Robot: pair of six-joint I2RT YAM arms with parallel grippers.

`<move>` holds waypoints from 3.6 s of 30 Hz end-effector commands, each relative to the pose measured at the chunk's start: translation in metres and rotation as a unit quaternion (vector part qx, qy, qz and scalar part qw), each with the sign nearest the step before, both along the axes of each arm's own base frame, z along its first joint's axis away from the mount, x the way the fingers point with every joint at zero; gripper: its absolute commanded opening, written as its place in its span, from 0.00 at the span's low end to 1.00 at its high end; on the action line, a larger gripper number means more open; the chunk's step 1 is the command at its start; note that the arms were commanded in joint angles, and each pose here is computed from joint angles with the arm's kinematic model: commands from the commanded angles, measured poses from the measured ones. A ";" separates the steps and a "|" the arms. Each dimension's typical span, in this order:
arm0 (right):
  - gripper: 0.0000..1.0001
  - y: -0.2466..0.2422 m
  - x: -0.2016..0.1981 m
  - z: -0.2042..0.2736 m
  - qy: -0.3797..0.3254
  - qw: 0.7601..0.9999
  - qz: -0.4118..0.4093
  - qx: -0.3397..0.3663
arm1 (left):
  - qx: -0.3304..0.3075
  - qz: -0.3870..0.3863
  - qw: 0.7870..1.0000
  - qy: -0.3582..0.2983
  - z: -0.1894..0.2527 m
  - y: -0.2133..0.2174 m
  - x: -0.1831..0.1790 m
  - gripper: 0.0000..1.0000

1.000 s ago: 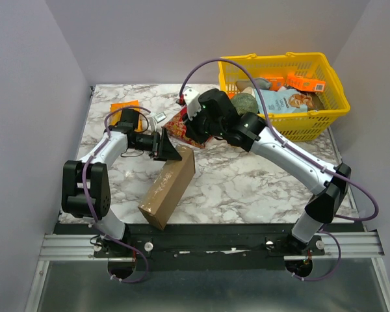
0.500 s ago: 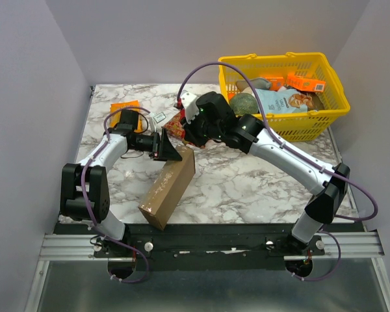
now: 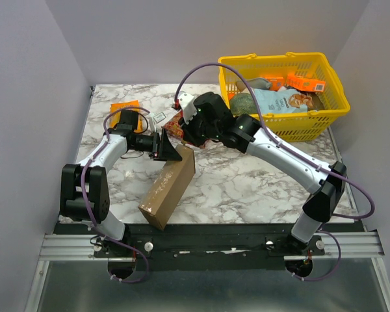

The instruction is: Unpack the express box

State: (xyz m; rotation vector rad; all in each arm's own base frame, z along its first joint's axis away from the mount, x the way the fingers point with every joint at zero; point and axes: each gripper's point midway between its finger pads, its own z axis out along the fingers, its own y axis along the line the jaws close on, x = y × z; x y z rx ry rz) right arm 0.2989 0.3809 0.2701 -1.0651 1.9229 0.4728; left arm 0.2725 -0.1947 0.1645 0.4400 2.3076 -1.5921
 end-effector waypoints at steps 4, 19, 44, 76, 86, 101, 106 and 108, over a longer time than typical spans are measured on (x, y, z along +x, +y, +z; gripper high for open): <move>0.00 0.010 0.013 0.007 -0.026 1.000 -0.011 0.007 | 0.073 0.013 0.997 0.011 -0.036 0.009 -0.005 0.90; 0.00 0.013 0.009 0.007 -0.020 1.000 0.005 0.004 | 0.075 0.012 0.997 0.014 -0.038 0.009 -0.006 0.90; 0.00 0.002 -0.004 -0.008 -0.012 0.998 0.042 -0.036 | 0.080 0.011 0.997 0.015 -0.043 0.010 -0.004 0.90; 0.00 -0.047 -0.017 -0.017 0.059 0.993 -0.057 -0.081 | 0.085 0.038 0.996 0.011 -0.033 -0.002 0.012 0.73; 0.00 -0.040 -0.015 -0.010 0.087 0.988 -0.084 -0.094 | 0.085 0.045 0.995 0.016 -0.027 -0.017 -0.001 0.68; 0.01 -0.050 -0.033 -0.008 0.082 0.984 -0.106 -0.113 | 0.102 0.088 0.990 0.037 -0.043 -0.009 -0.011 0.59; 0.00 -0.056 -0.040 -0.012 0.102 0.980 -0.130 -0.108 | 0.109 0.096 0.989 0.037 -0.043 -0.008 -0.009 0.58; 0.00 -0.066 -0.039 -0.008 0.098 0.976 -0.162 -0.106 | 0.115 0.101 0.988 0.033 -0.044 -0.006 -0.007 0.57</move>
